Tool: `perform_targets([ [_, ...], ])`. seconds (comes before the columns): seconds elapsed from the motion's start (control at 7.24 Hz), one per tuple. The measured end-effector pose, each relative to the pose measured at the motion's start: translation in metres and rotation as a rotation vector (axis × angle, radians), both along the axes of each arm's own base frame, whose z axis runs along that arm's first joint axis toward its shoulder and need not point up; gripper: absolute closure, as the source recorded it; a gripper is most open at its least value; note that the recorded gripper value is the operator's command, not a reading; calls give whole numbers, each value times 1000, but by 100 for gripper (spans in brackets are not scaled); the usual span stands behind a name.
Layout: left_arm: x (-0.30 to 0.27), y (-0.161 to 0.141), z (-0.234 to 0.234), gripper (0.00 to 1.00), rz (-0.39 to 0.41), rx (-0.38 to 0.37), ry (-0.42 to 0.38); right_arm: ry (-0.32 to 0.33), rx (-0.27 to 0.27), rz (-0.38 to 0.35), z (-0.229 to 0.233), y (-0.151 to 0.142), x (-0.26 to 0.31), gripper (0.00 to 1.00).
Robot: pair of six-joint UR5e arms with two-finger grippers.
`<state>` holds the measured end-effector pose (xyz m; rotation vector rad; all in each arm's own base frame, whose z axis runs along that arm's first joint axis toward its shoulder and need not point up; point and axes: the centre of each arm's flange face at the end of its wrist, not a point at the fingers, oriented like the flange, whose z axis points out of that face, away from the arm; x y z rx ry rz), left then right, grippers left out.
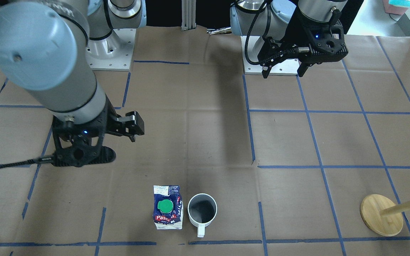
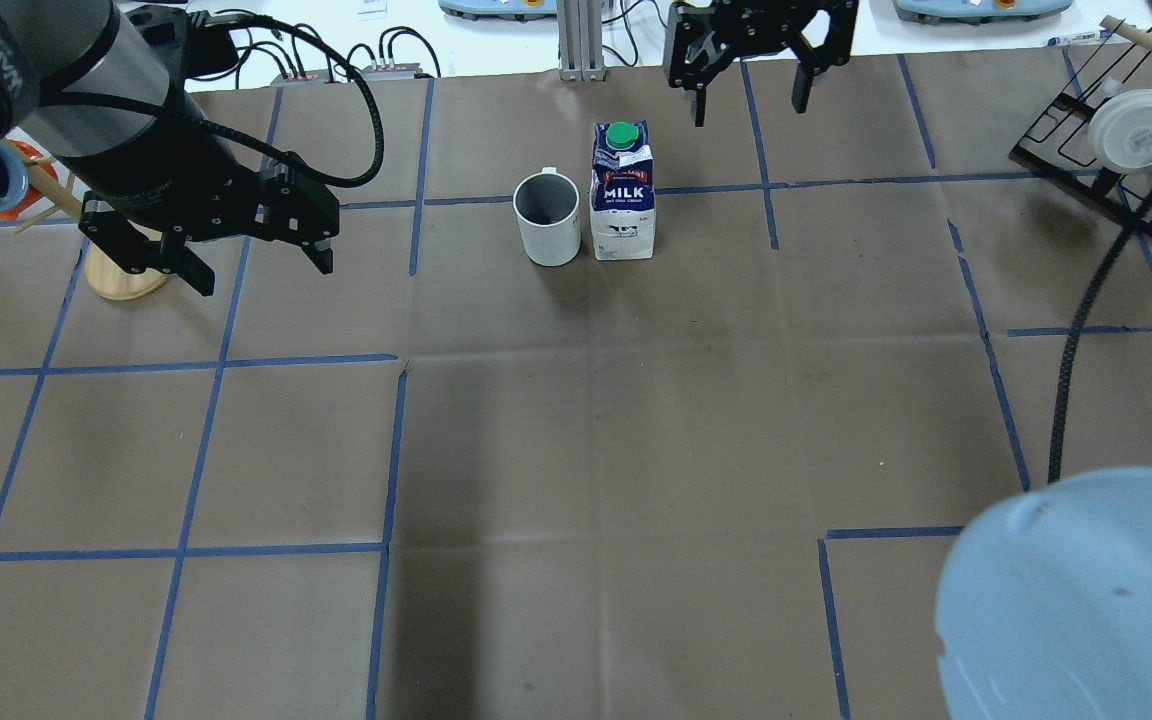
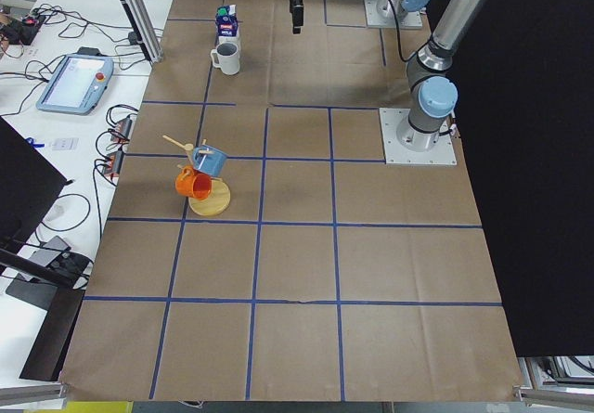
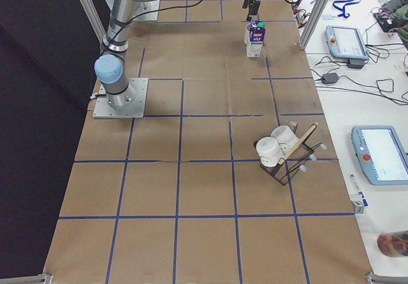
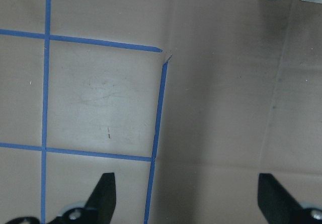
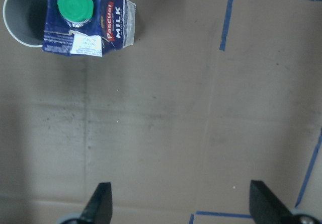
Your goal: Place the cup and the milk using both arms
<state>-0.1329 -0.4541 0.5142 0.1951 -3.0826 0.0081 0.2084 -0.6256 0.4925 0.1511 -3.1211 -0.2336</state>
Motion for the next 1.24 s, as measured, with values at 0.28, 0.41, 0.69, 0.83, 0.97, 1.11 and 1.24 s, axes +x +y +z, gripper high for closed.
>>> perform_targets([
  [0.28, 0, 0, 0, 0, 0, 0, 0, -3, 15, -50, 0, 53, -43, 2],
  [0.41, 0, 0, 0, 0, 0, 0, 0, -10, -2, -78, -2, 83, -58, 0],
  [0.69, 0, 0, 0, 0, 0, 0, 1, -19, -79, -111, -26, 131, -70, 0],
  [0.83, 0, 0, 0, 0, 0, 0, 0, -19, -131, -116, -35, 145, -72, 0],
  [0.97, 0, 0, 0, 0, 0, 0, 0, -17, -157, -127, -38, 152, -73, 0],
  [1.11, 0, 0, 0, 0, 0, 0, 0, -14, -165, -148, -35, 155, -73, 0],
  [1.24, 0, 0, 0, 0, 0, 0, 0, -11, -164, -166, -30, 156, -73, 0],
])
